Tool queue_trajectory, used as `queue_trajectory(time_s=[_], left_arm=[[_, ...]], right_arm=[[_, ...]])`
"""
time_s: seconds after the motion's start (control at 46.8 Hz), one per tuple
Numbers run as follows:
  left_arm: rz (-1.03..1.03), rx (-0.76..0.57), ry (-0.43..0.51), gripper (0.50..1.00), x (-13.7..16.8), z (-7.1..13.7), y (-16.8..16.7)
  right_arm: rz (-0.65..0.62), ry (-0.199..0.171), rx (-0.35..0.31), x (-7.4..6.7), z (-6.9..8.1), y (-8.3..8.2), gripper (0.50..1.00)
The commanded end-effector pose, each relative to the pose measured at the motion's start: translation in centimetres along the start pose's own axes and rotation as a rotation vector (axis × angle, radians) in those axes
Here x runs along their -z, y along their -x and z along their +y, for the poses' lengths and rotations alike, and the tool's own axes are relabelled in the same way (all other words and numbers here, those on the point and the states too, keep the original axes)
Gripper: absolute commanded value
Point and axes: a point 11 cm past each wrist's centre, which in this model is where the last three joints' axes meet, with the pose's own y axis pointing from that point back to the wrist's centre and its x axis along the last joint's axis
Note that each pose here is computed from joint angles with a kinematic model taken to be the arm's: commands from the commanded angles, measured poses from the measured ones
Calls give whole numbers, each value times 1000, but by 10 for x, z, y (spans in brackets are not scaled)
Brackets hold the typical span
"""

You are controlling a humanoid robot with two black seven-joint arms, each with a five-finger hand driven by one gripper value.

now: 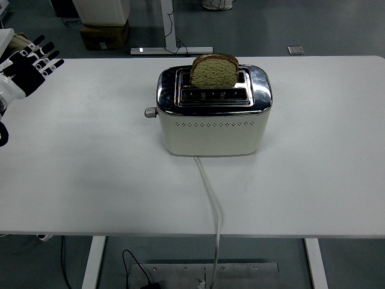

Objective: Press down toaster

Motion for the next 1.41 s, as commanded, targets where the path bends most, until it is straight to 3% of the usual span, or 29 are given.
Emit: queue_trajectory(time_s=[0.0, 1.389], left_arm=[[0, -1, -1, 1000, 1, 0, 0], [2, 1, -10, 1000, 7, 1, -2]], right_arm=[[1, 0, 0, 0, 0, 0, 998], [3, -1, 0, 1, 0, 0, 998]])
